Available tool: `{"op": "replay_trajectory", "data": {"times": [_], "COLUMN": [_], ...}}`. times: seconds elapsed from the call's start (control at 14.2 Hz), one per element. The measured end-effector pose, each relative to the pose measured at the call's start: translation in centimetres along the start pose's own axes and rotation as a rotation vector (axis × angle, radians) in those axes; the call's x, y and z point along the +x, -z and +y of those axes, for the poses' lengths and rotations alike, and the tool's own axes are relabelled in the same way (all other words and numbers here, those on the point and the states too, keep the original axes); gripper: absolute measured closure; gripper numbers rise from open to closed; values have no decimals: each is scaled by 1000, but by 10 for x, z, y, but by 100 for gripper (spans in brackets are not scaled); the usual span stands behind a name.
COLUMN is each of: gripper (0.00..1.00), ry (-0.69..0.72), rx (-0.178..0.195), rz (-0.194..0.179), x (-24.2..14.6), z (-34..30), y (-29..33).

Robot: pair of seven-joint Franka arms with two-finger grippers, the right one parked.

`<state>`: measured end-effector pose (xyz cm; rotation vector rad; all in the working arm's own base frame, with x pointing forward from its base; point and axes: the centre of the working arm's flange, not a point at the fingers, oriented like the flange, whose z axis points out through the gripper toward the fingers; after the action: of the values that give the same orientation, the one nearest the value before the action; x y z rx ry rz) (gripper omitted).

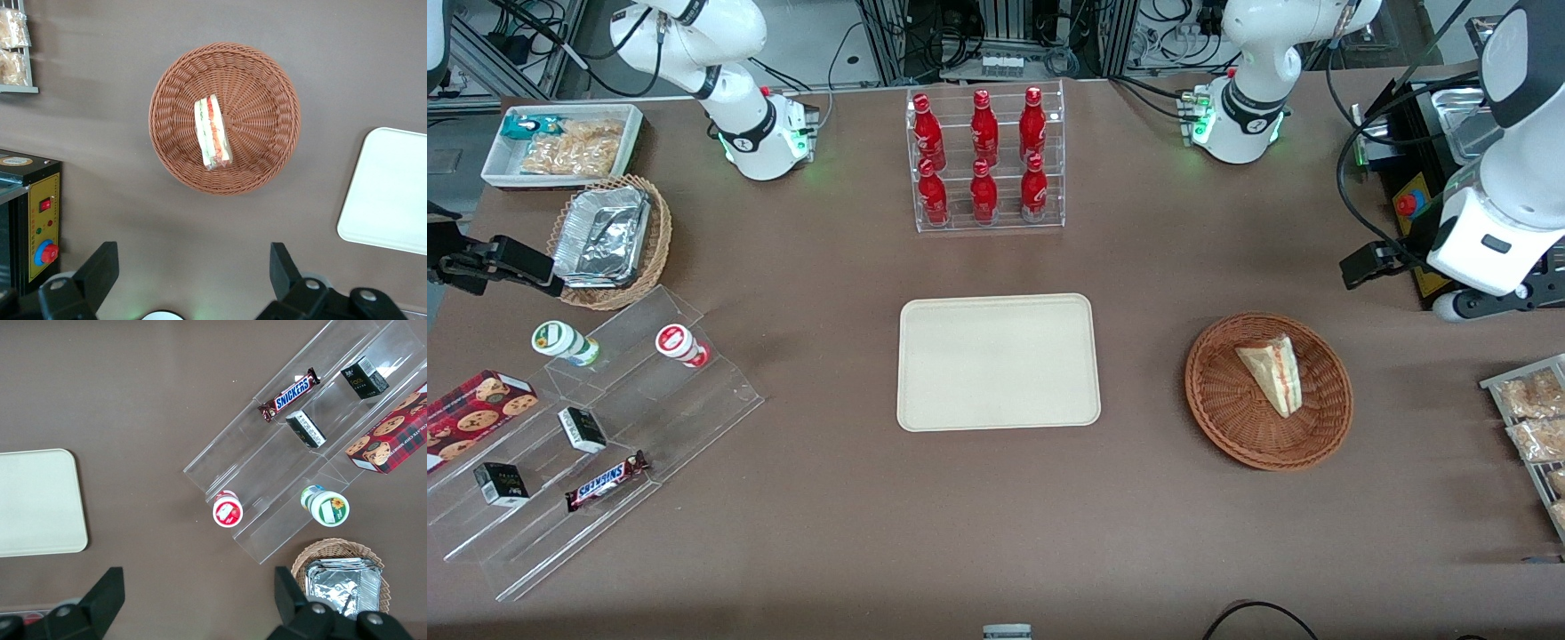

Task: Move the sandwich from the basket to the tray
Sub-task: 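Move the left gripper down over the sandwich in the wicker basket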

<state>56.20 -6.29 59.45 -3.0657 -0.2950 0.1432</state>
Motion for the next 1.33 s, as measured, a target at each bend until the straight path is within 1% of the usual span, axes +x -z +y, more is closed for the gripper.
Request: {"op": "replay_trajectory", "data": {"times": [0.28,0.42,0.49,0.63,0.84,1.05,1.12,1.26,1.33], "gripper": [0,0,0,0,0,0,0,0,0], "ry": [-2,-4,-6,-11,-2,15,47,132,161], "rx": [1,6,4,-3,-2,-13,-15,-11,-12], "rz": [-4,-20,-17,-4,-34,-39,-48,-78,-84], "x": [-1,0,3,12,21,23,21,21,23], "z": [0,2,3,8,5,1,2,3,4], "y": [-1,-12,-22,-57,-128,-201,-220,-247,-256]}}
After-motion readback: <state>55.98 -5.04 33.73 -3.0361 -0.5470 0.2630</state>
